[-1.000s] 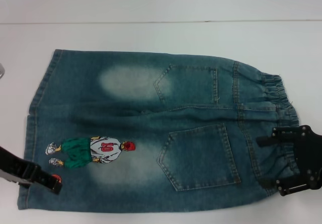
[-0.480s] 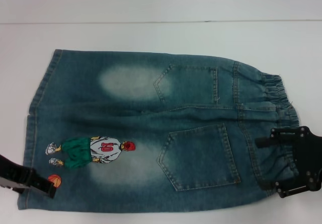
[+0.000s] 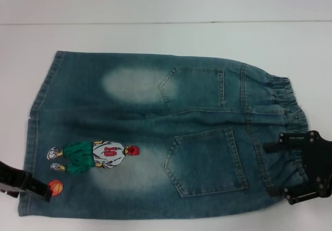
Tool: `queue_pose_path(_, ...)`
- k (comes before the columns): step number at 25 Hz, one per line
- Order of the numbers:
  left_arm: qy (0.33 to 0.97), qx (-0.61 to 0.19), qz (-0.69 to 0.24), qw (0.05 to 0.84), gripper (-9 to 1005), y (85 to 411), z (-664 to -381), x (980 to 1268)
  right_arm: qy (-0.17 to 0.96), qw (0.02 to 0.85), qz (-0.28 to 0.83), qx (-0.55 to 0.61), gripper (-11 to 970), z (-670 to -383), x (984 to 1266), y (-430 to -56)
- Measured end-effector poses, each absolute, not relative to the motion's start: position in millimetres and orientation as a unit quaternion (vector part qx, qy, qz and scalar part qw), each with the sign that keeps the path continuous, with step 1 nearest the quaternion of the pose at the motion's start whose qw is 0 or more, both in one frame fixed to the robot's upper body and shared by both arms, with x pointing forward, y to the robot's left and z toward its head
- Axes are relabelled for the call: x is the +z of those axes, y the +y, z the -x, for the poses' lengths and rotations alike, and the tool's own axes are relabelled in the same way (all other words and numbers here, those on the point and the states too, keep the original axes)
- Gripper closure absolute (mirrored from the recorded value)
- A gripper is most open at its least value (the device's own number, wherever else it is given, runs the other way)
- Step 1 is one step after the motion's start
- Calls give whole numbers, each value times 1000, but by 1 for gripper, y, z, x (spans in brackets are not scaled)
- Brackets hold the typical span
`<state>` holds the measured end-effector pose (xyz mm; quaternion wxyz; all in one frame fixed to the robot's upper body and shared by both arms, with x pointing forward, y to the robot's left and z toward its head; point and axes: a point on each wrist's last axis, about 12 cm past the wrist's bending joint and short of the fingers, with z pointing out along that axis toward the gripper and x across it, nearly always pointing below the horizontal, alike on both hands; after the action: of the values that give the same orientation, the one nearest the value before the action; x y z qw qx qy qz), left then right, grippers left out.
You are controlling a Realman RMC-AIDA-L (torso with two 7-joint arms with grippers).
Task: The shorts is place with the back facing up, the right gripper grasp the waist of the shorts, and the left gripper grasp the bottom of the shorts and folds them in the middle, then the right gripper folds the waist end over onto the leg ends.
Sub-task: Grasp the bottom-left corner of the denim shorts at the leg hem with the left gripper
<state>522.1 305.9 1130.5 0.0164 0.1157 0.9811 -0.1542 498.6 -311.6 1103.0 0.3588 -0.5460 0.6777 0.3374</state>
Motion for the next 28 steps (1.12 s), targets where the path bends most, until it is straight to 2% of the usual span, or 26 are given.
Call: queue_pose_path(28,983,-151,-102,6,155,313,-520,1116,673,359,552,338,58,-502,1105,-307)
